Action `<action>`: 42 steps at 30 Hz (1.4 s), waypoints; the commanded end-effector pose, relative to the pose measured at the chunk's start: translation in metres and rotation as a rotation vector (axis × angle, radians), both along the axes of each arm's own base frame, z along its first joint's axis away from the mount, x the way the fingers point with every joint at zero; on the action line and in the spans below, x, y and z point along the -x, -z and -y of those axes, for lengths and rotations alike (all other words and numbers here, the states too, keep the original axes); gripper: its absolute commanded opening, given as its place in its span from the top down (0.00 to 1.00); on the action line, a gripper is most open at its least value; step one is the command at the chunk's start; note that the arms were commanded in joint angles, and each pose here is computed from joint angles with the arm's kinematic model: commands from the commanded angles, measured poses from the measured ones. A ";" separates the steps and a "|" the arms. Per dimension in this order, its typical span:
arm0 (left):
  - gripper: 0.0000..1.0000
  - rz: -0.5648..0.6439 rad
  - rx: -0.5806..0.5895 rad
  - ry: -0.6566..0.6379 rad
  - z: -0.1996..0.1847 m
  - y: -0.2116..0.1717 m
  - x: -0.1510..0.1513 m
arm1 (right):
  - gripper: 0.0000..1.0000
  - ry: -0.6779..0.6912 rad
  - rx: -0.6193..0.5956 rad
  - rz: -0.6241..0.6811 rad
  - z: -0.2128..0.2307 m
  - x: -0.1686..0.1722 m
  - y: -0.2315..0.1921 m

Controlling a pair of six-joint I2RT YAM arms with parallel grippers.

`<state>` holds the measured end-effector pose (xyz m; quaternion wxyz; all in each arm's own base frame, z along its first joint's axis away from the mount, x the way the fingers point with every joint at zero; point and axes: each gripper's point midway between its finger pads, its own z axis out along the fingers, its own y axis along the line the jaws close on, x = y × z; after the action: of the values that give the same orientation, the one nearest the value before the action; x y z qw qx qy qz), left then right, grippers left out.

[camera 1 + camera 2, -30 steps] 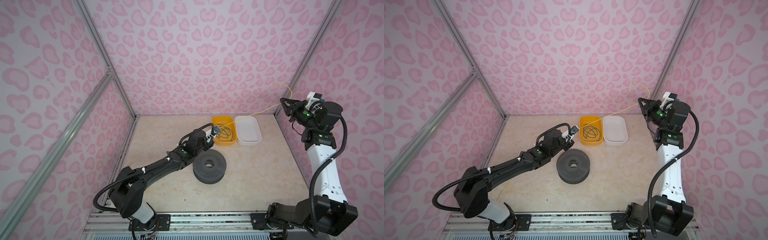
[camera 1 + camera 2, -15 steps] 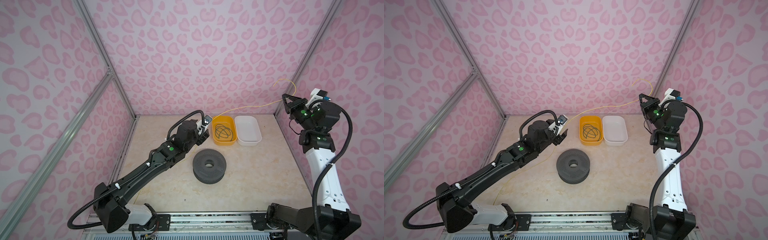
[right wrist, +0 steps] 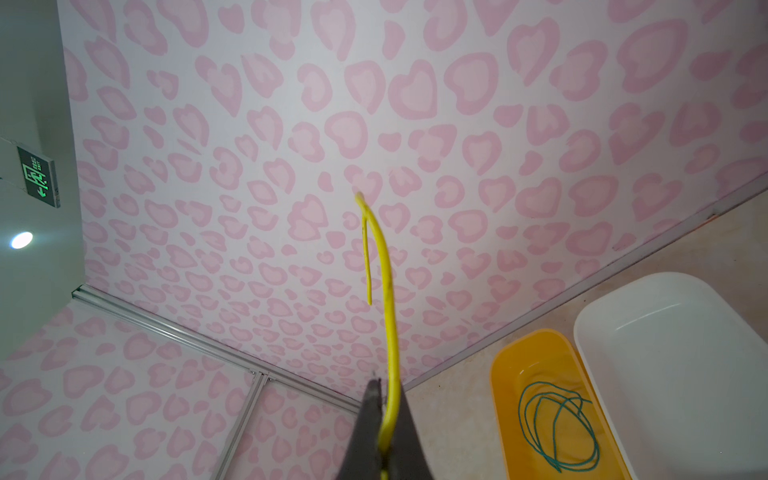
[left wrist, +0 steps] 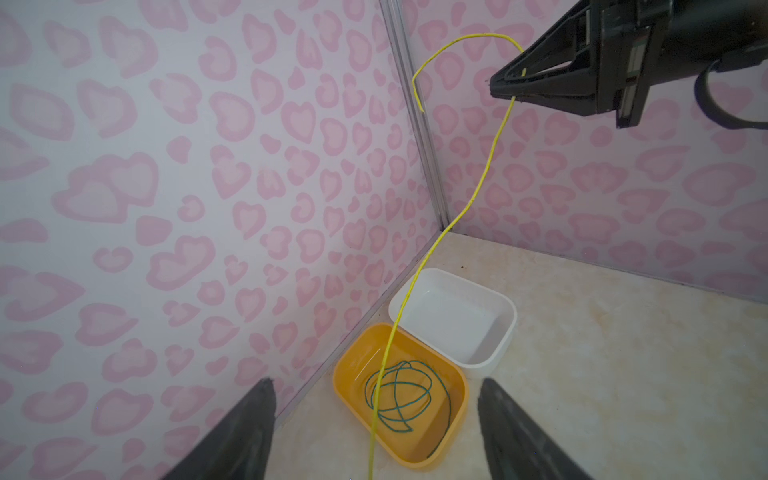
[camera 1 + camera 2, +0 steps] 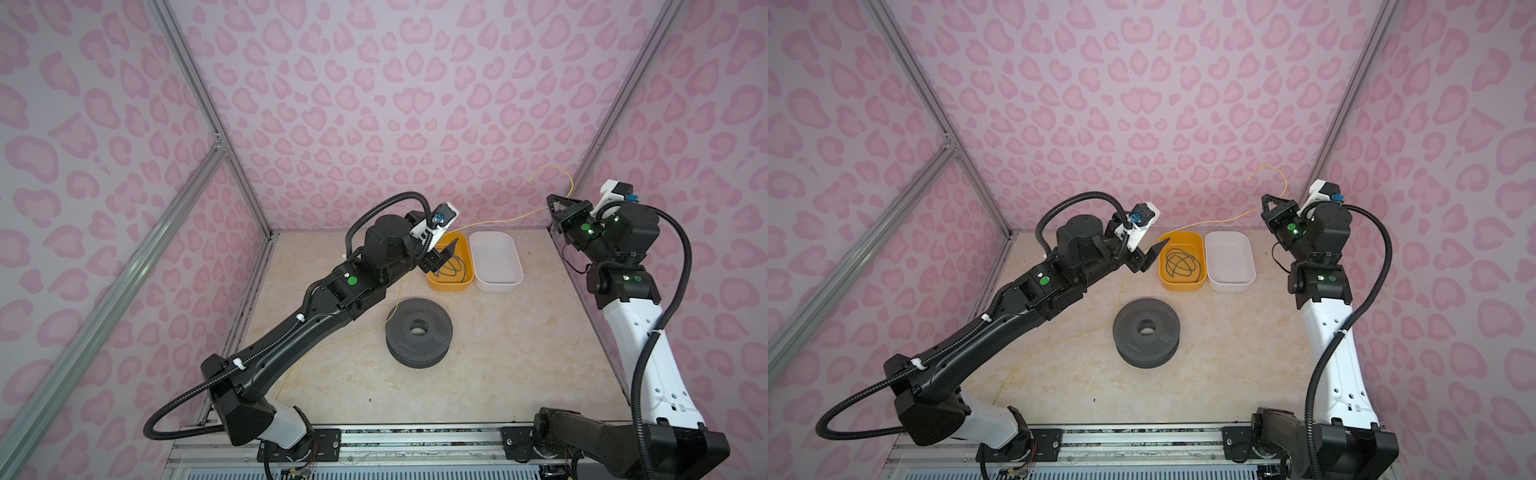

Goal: Wrap the cables

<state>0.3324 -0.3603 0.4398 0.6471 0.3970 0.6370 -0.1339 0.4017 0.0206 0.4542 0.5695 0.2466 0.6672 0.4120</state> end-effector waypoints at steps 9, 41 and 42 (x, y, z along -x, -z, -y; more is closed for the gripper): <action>0.30 0.037 0.090 0.329 0.112 -0.004 0.012 | 1.00 -0.167 -0.010 -0.049 -0.062 0.020 0.029; 0.96 0.050 -0.093 0.209 0.124 0.074 0.006 | 1.00 -0.295 -0.071 -0.077 -0.093 0.049 0.045; 0.96 0.049 -0.096 0.211 0.123 0.076 0.008 | 1.00 -0.297 -0.072 -0.067 -0.093 0.049 0.041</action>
<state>0.3320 -0.4854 0.3556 0.6186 0.4917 0.5929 -0.1551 0.3515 0.1116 0.3999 0.4587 0.1899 0.7138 0.4939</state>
